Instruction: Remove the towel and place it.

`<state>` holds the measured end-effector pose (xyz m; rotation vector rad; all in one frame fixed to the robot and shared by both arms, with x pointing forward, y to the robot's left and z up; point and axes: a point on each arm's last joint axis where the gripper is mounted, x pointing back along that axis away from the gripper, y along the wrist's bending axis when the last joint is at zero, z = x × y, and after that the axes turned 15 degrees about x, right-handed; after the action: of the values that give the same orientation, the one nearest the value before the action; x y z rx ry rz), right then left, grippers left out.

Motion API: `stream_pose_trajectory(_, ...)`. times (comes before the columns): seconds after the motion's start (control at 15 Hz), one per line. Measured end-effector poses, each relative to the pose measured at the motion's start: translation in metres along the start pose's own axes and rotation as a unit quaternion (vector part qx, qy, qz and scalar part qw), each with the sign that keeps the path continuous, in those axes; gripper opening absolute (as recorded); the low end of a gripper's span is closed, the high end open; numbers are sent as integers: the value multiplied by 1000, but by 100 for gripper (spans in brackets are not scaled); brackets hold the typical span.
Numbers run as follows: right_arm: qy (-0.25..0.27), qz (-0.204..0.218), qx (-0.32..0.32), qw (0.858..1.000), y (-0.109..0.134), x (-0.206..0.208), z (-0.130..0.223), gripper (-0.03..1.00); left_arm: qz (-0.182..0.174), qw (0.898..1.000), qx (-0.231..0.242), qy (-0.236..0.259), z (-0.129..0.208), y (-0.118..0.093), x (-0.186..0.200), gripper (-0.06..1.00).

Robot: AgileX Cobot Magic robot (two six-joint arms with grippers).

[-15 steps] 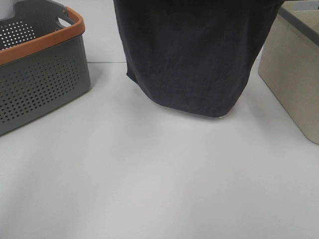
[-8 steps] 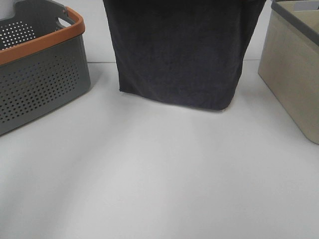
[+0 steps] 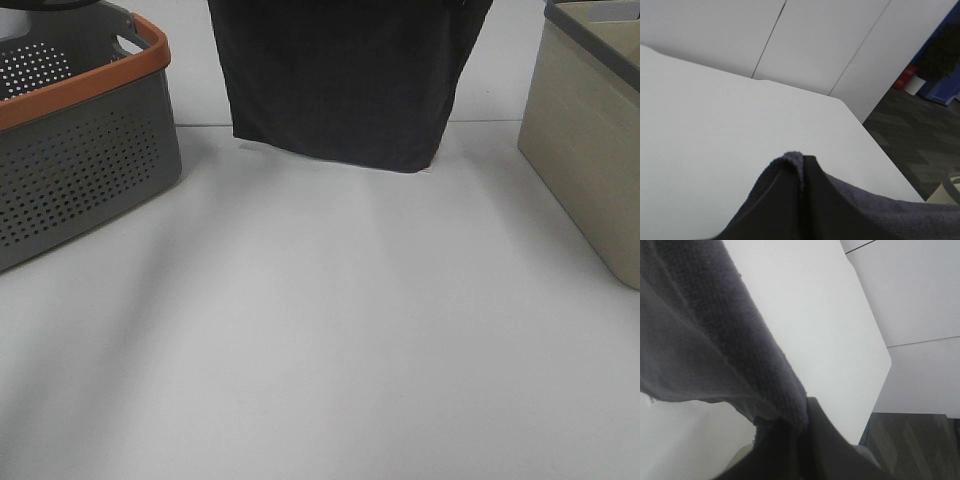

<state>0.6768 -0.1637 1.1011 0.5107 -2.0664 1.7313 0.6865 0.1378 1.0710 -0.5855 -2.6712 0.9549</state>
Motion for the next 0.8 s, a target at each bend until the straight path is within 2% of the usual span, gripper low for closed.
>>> stream_pose_trajectory(0.07,3,-13,-6,1000,10,1,3,2,16,1000,-23,4,6,0,4,0)
stream_pose_trajectory(0.2,6,-51,7,999,43,6,15,2,59,998,-28,20,31,8,20,0)
stream_pose_trajectory(0.33,-2,-88,8,996,82,14,28,2,51,996,-42,68,69,30,46,0)
stream_pose_trajectory(0.47,-7,-127,-3,992,117,21,39,2,35,992,-61,108,92,43,71,0)
stream_pose_trajectory(0.53,-5,-148,-16,989,132,24,44,2,29,990,-63,125,101,47,82,0)
stream_pose_trajectory(0.6,-6,-181,-47,982,157,26,48,2,23,985,-63,157,119,55,101,0)
stream_pose_trajectory(0.8,-30,-200,-45,978,184,31,41,2,15,982,-40,186,136,63,117,0)
